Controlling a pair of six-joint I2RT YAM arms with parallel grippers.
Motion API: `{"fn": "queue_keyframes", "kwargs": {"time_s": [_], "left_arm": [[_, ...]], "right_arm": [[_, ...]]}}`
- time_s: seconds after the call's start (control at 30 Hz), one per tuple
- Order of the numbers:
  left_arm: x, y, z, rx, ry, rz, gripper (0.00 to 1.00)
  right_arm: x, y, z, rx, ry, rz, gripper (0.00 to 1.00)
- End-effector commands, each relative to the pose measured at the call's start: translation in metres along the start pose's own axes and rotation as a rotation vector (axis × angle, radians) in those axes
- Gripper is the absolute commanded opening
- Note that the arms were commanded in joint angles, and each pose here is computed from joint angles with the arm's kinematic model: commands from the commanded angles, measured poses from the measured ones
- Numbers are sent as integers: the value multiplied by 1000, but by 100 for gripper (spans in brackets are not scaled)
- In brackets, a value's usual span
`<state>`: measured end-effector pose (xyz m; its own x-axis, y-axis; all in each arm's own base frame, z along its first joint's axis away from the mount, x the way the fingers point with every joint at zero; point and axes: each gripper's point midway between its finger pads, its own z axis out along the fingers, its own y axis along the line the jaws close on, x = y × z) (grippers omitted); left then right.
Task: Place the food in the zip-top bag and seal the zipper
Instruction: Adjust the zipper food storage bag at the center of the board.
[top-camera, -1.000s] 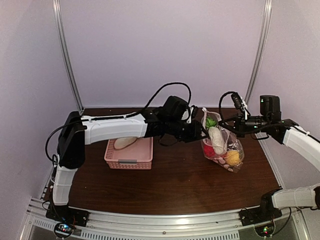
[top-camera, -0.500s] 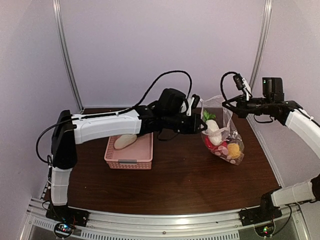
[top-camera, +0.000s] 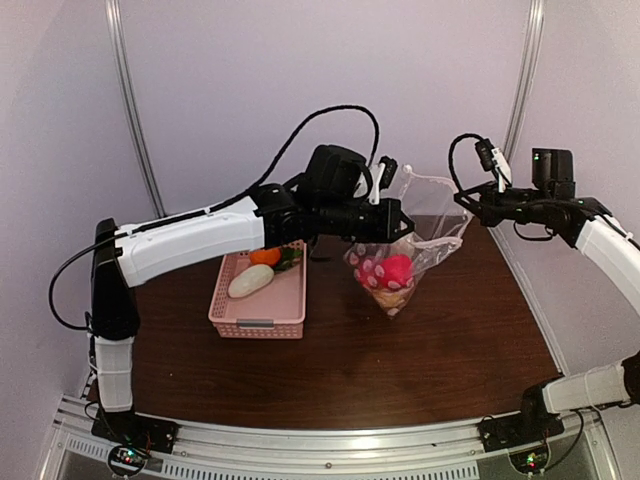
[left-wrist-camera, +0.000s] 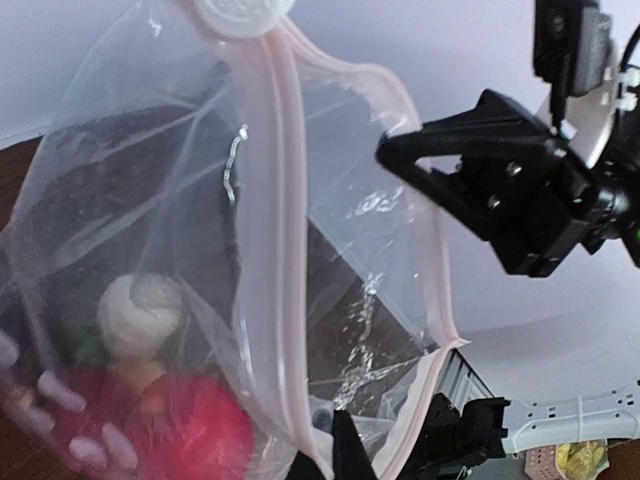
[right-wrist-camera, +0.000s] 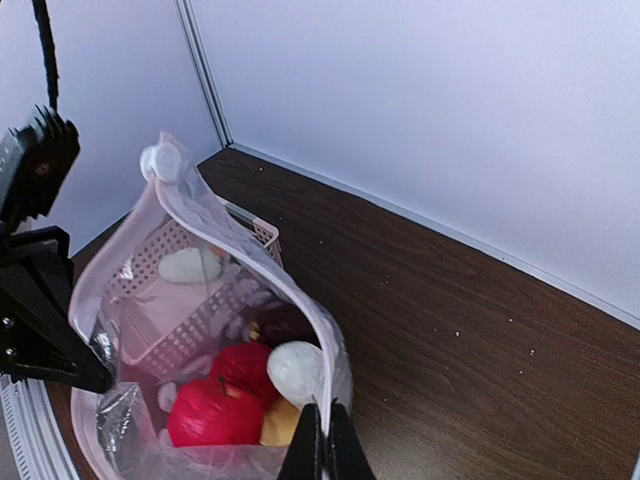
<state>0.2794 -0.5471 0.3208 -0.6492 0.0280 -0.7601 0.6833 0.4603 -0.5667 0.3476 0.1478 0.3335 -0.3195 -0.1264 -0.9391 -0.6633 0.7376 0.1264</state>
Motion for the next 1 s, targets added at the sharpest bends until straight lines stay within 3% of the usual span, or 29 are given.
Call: {"fn": "queue_keyframes", "kwargs": {"time_s": [0.0,0.13,0.23,0.33,0.47,0.53,0.6,0.63,0.7,0.83,0.9,0.97], "left_arm": [[0,40,7,-83,45,-37,0],[-21,47,9,-93,-19,1,0],[-30,45,22,20,-6,-58,0],[-18,33,36,119,28,-103,0],[16,36,39,125,86,-149,2],[36,41,34,115,111,-154,11],[50,41,25,106,132,-142,26],[57,41,19,97,145,-133,39],[73,44,6,72,162,-96,52],[86,65,-32,-65,132,14,64],[80,90,-58,-223,103,89,72],[74,124,-84,-390,113,151,74]], "right_arm": [[-19,1,-5,-3,-44,-1,0],[-31,-4,-3,12,-61,-3,0],[-48,-22,-4,111,-67,-38,0],[-57,-20,-8,107,-83,-36,0],[-28,-1,0,-7,-85,5,0],[-8,3,6,-32,-60,5,0],[10,6,11,-58,-31,11,0],[17,9,13,-78,-20,15,0],[31,17,18,-118,1,26,0],[47,31,23,-191,9,38,0],[50,35,21,-207,3,34,0],[54,37,20,-212,-8,26,0]]}}
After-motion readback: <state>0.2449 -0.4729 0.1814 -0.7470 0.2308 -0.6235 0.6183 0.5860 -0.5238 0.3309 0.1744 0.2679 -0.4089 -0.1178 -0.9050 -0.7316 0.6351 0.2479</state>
